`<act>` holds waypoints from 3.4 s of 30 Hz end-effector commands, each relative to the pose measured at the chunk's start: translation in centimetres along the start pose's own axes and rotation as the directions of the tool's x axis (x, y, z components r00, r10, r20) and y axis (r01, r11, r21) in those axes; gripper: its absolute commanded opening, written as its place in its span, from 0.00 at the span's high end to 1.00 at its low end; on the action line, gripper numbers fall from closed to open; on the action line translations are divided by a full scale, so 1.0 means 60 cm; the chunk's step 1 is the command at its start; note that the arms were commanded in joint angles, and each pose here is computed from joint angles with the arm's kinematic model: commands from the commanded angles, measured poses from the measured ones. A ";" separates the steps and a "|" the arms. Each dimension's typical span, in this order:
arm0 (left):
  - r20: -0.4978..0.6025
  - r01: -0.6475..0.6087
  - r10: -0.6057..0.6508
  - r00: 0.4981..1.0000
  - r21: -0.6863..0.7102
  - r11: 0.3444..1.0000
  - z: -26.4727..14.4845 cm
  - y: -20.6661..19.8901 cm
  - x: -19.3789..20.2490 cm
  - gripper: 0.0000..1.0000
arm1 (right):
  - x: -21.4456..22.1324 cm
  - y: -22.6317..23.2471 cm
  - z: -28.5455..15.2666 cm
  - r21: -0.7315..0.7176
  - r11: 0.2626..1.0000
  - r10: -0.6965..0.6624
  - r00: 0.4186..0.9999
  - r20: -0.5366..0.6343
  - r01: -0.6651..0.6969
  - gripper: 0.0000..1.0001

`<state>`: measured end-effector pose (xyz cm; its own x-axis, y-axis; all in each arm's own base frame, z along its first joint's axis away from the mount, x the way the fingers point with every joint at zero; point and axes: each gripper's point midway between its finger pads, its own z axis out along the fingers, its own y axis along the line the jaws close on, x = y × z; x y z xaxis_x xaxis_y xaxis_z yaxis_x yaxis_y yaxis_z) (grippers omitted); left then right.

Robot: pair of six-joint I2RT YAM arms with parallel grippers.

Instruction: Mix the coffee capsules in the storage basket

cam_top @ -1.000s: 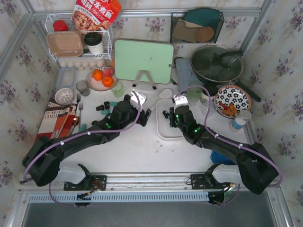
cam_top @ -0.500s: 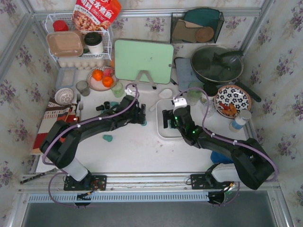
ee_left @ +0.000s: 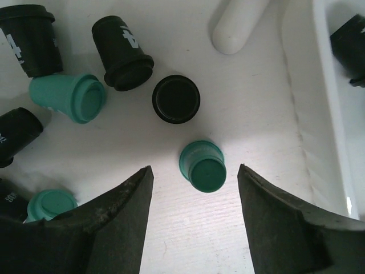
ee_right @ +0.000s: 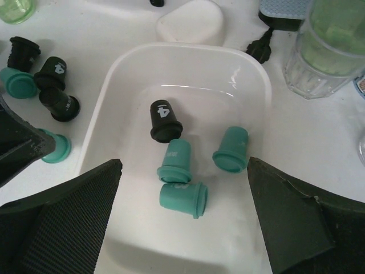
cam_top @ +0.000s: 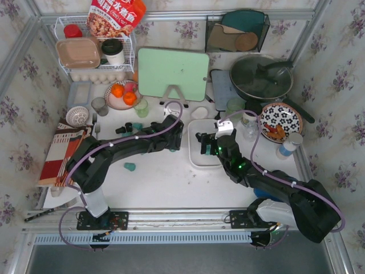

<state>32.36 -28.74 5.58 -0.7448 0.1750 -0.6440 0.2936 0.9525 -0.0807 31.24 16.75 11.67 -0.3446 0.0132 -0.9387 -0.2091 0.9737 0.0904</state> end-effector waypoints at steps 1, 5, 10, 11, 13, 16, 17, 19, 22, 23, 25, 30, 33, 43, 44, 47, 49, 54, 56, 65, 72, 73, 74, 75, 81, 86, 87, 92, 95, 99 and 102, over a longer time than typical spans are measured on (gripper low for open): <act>-0.041 -0.034 0.031 0.999 -0.078 0.996 0.006 0.020 0.013 0.37 | -0.024 -0.017 -0.003 0.061 0.994 0.080 0.993 0.084 -0.086 0.00; -0.061 -0.049 0.045 0.997 -0.060 0.997 0.016 0.009 0.020 0.42 | -0.029 -0.017 -0.009 0.052 0.993 0.096 0.990 0.102 -0.102 0.00; -0.069 -0.063 0.059 0.996 -0.049 0.997 0.024 -0.001 0.021 0.56 | -0.039 -0.024 -0.017 0.057 0.992 0.103 0.986 0.132 -0.111 0.02; -0.073 -0.069 0.065 0.995 -0.051 0.996 0.025 -0.001 0.022 0.58 | -0.041 -0.022 -0.019 0.049 0.992 0.105 0.985 0.137 -0.112 0.03; -0.075 -0.074 0.070 0.995 -0.053 0.996 0.026 -0.001 0.021 0.63 | -0.041 -0.019 -0.021 0.035 0.993 0.104 0.985 0.141 -0.110 0.06; -0.067 -0.079 0.076 0.995 -0.044 0.996 0.021 -0.003 0.017 0.71 | -0.043 -0.014 -0.024 0.015 0.995 0.099 0.985 0.144 -0.103 0.11; -0.062 -0.081 0.078 0.995 -0.040 0.996 0.018 -0.003 0.015 0.72 | -0.043 -0.012 -0.024 0.005 0.995 0.097 0.985 0.143 -0.098 0.12; -0.048 -0.090 0.088 0.995 -0.030 0.996 0.011 -0.004 0.009 0.76 | -0.044 -0.007 -0.024 -0.010 0.995 0.096 0.985 0.141 -0.096 0.14; 0.000 -0.122 0.122 0.992 0.023 0.992 -0.011 -0.014 -0.008 0.78 | -0.048 0.000 -0.027 -0.035 0.995 0.099 0.984 0.145 -0.095 0.15; 0.029 -0.143 0.142 0.989 0.043 0.989 -0.019 -0.016 -0.016 0.78 | -0.051 0.004 -0.028 -0.048 0.994 0.101 0.984 0.147 -0.095 0.16; 0.136 -0.191 0.177 0.975 0.098 0.977 -0.054 -0.025 -0.045 0.78 | -0.057 0.016 -0.032 -0.091 0.992 0.105 0.983 0.151 -0.092 0.17; 0.466 -0.410 0.263 0.844 0.247 0.878 -0.130 -0.061 -0.075 0.77 | -0.081 0.076 -0.049 -0.275 0.958 0.122 0.985 0.120 -0.084 0.19; 0.651 -0.565 0.288 0.702 0.263 0.782 -0.184 -0.084 -0.082 0.76 | -0.099 0.124 -0.069 -0.415 0.905 0.135 0.988 0.071 -0.094 0.20; 0.819 -0.810 0.405 0.406 0.118 0.574 -0.230 -0.131 -0.074 0.72 | -0.091 0.202 -0.098 -0.618 0.770 0.131 0.987 -0.093 -0.160 0.22; 0.827 -0.825 0.415 0.378 0.097 0.557 -0.232 -0.132 -0.072 0.72 | -0.088 0.205 -0.100 -0.625 0.763 0.128 0.987 -0.102 -0.164 0.22; 0.854 -0.857 0.419 0.307 0.056 0.512 -0.238 -0.139 -0.064 0.70 | -0.083 0.212 -0.107 -0.653 0.741 0.115 0.987 -0.111 -0.160 0.22; 0.863 -0.868 0.421 0.279 0.039 0.495 -0.243 -0.143 -0.062 0.70 | -0.083 0.216 -0.112 -0.669 0.726 0.112 0.987 -0.113 -0.158 0.22; 0.874 -0.870 0.405 0.267 0.037 0.492 -0.258 -0.149 -0.065 0.71 | -0.078 0.219 -0.113 -0.675 0.718 0.110 0.986 -0.128 -0.168 0.23; 0.878 -0.869 0.399 0.262 0.035 0.494 -0.263 -0.150 -0.067 0.71 | -0.072 0.217 -0.110 -0.665 0.726 0.110 0.984 -0.142 -0.177 0.24; 0.885 -0.867 0.392 0.252 0.027 0.497 -0.274 -0.148 -0.068 0.71 | -0.064 0.216 -0.106 -0.643 0.730 0.149 0.972 -0.181 -0.232 0.30; 0.880 -0.859 0.399 0.258 0.020 0.512 -0.272 -0.146 -0.073 0.72 | -0.056 0.229 -0.109 -0.664 0.698 0.149 0.962 -0.230 -0.267 0.42; 0.877 -0.856 0.404 0.261 0.017 0.517 -0.270 -0.145 -0.074 0.72 | -0.056 0.229 -0.109 -0.664 0.698 0.149 0.961 -0.232 -0.269 0.43; 0.870 -0.854 0.413 0.269 0.018 0.520 -0.267 -0.143 -0.074 0.72 | -0.056 0.229 -0.109 -0.663 0.698 0.151 0.961 -0.233 -0.270 0.45; 0.865 -0.851 0.419 0.274 0.015 0.525 -0.265 -0.141 -0.076 0.72 | -0.056 0.228 -0.108 -0.659 0.701 0.152 0.961 -0.232 -0.271 0.46; 0.825 -0.820 0.460 0.327 0.006 0.572 -0.247 -0.124 -0.083 0.64 | -0.070 0.201 -0.093 -0.584 0.771 0.189 0.967 -0.171 -0.254 0.57; 0.807 -0.790 0.459 0.372 0.015 0.613 -0.236 -0.113 -0.081 0.35 | -0.091 0.165 -0.075 -0.487 0.842 0.220 0.972 -0.080 -0.231 0.62; 0.803 -0.783 0.458 0.382 0.017 0.622 -0.234 -0.110 -0.079 0.33 | -0.093 0.154 -0.068 -0.454 0.863 0.220 0.974 -0.057 -0.221 0.62; 0.759 -0.710 0.451 0.469 0.021 0.704 -0.220 -0.081 -0.078 0.30 | -0.082 0.081 -0.022 -0.221 0.966 0.145 0.989 0.033 -0.134 0.63; 0.675 -0.615 0.457 0.579 -0.007 0.789 -0.192 -0.041 -0.076 0.30 | -0.060 0.041 0.003 -0.087 0.994 0.071 0.996 0.046 -0.067 0.60; 0.529 -0.397 0.352 0.772 -0.030 0.917 -0.152 0.025 -0.076 0.35 | -0.029 0.019 0.026 -0.011 1.000 0.011 0.999 0.035 -0.011 0.55; 0.394 -0.172 0.163 0.905 -0.013 0.985 -0.123 0.075 -0.069 0.35 | -0.010 0.012 0.040 0.014 1.000 -0.007 0.999 0.035 0.007 0.54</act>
<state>30.82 -27.20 16.42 -0.0635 0.3657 -0.9286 0.6223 0.7419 0.2496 31.77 19.06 10.93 -0.3987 0.0258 -0.9167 -0.2617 0.9548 0.1407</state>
